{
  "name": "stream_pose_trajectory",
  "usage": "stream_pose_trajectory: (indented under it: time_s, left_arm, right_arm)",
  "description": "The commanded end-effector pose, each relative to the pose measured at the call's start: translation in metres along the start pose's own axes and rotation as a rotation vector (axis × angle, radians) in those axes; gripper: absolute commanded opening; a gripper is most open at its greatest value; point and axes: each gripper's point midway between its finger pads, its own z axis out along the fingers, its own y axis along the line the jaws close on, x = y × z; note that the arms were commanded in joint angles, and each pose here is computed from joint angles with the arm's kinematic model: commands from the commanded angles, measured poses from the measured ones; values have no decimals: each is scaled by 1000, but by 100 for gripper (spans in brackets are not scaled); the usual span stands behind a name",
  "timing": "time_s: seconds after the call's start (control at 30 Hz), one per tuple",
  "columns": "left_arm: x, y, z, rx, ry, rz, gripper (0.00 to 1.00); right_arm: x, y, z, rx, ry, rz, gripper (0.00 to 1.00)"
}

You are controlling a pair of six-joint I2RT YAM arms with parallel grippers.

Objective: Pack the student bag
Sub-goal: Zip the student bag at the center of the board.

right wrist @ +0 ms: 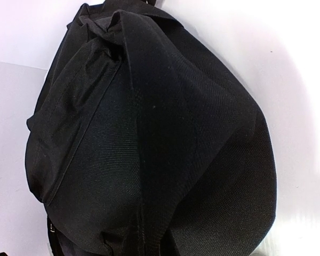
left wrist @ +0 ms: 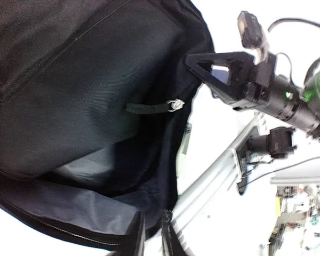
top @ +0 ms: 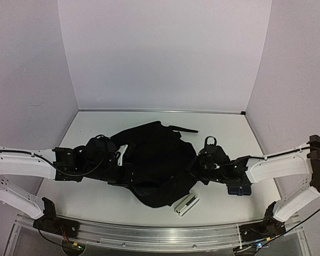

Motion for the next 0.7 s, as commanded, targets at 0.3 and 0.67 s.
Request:
stream_pose_trajectory:
  time_s: [0.3,0.67]
  left_arm:
    - [-37,-38,47,57,60,246,46]
    - [-18,-43,77,125,155,244,46]
  right_arm:
    - [-45,9,-2,25,-122,-259,0]
    - [-105,46,69,41,-128,-401,0]
